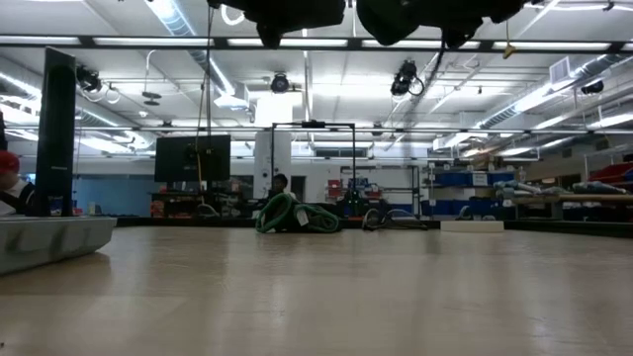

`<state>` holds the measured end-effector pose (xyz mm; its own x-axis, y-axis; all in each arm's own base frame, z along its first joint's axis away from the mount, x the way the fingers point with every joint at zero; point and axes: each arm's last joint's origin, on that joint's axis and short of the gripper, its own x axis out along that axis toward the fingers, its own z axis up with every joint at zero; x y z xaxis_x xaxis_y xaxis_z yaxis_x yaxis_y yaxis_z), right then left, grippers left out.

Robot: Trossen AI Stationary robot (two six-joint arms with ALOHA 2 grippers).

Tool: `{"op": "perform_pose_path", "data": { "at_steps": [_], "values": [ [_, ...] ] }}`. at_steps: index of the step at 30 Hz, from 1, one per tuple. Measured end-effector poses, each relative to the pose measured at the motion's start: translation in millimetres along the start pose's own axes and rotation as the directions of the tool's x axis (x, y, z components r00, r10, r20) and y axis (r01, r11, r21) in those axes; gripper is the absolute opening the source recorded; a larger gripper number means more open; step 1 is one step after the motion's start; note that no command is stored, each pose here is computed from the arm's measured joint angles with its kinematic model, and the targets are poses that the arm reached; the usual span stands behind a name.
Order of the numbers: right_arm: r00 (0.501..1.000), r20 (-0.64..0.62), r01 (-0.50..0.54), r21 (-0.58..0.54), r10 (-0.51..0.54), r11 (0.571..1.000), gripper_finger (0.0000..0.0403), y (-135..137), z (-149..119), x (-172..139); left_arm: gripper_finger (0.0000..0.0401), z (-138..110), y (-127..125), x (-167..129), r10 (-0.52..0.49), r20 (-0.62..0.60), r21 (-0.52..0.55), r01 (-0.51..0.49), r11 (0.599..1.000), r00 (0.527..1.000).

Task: Coil cords
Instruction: Uncoil the black wire from the spool

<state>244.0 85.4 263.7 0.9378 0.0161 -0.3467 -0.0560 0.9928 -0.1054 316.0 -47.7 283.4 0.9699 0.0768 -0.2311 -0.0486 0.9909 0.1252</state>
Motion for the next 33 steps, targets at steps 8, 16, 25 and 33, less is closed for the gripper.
{"op": "perform_pose_path", "data": {
  "at_steps": [8, 16, 25, 33],
  "values": [
    [1.0, 0.015, 0.006, 0.005, -0.006, 1.0, 0.0, -0.3, 1.4, 0.3, 0.0112, -1.5, -3.9, -0.1, 0.01, -0.024, 0.016, -0.009, 1.0, 1.0],
    [0.998, 0.058, -0.01, 0.001, 0.01, 1.0, 0.0, -1.6, 5.7, 1.1, 0.0112, -1.1, -3.3, 1.5, 0.041, -0.011, 0.009, -0.041, 0.999, 0.999],
    [0.998, 0.06, -0.021, 0.012, 0.02, 1.0, 0.0, -4.0, 2.1, 15.1, 0.0112, 2.6, -3.9, 1.3, 0.04, 0.025, -0.002, -0.04, 0.999, 0.999],
    [0.997, 0.075, -0.017, 0.004, 0.017, 1.0, 0.0, -5.3, 1.2, 22.0, 0.0112, 2.9, -5.3, 0.9, 0.035, 0.028, 0.001, -0.035, 0.999, 0.999]
  ]
}}
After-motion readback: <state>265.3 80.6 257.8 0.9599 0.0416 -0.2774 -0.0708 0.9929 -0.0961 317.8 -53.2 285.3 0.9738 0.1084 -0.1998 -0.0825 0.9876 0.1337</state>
